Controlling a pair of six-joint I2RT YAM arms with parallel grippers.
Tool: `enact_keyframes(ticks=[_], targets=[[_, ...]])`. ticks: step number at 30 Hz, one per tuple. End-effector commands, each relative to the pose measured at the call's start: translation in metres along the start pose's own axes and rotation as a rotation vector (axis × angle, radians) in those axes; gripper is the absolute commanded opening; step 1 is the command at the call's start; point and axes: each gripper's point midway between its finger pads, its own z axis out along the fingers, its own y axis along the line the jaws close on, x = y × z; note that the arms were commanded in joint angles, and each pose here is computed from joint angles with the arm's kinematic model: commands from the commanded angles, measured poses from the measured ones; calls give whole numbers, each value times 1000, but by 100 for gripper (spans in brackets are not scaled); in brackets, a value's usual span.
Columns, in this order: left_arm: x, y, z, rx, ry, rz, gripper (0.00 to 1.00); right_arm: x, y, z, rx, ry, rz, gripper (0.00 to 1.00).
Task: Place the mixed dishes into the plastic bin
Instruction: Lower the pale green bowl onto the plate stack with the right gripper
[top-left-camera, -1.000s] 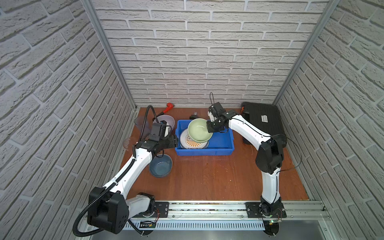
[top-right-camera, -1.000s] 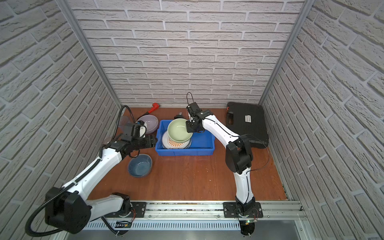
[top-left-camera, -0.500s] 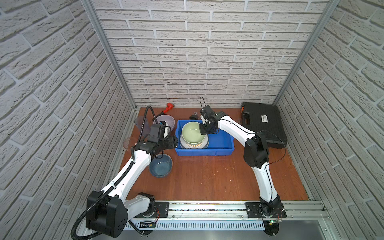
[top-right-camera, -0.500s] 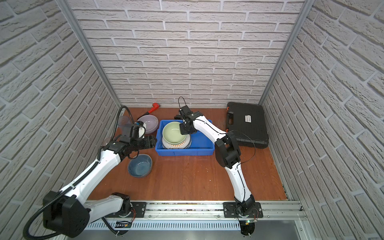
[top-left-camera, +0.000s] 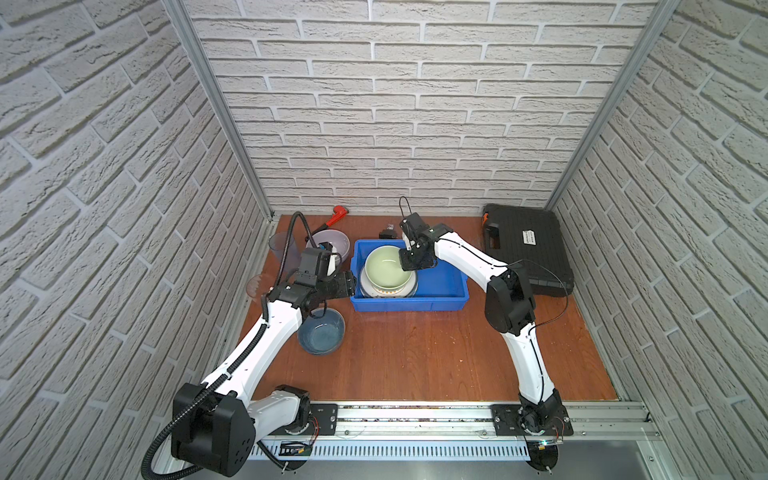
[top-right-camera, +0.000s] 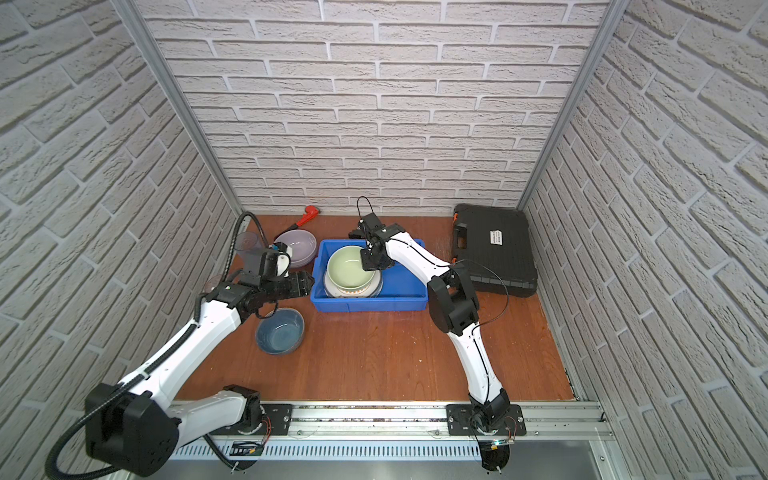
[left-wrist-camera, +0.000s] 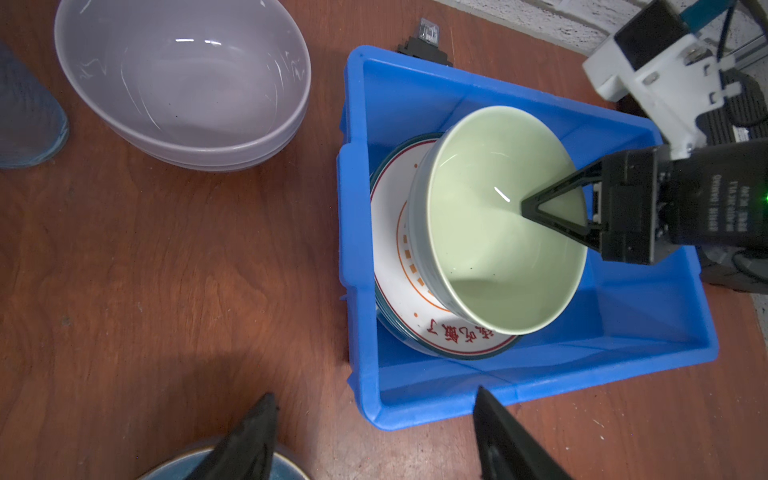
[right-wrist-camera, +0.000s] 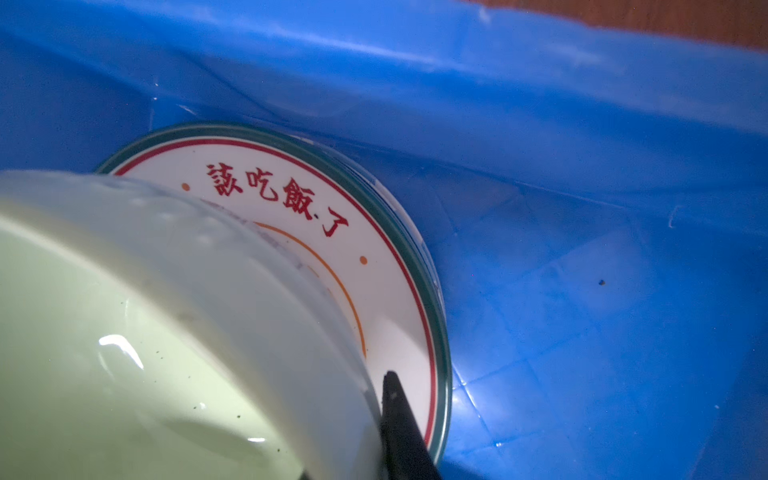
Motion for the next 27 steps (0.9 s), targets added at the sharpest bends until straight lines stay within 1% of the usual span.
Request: enact_keyframes(ticks=[1,4,10,16,27], targets=[[0,1,-3,7,-9,-6,74,-27,20,-23,-80,-99,23,11],[1,1,-3,6,-8,-6,74,-26,20,-20,-79,-94,28,14],[-1,0,-4,10,-13,-4,74,-24,21,-15,-84,-83,30,16],[0,0,-3,11,-11,-4,74,-22,20,-13,-80,-74,30,22],[1,2,-1,4,-8,-6,74,-22,18,-20,-74,-75,27,26]])
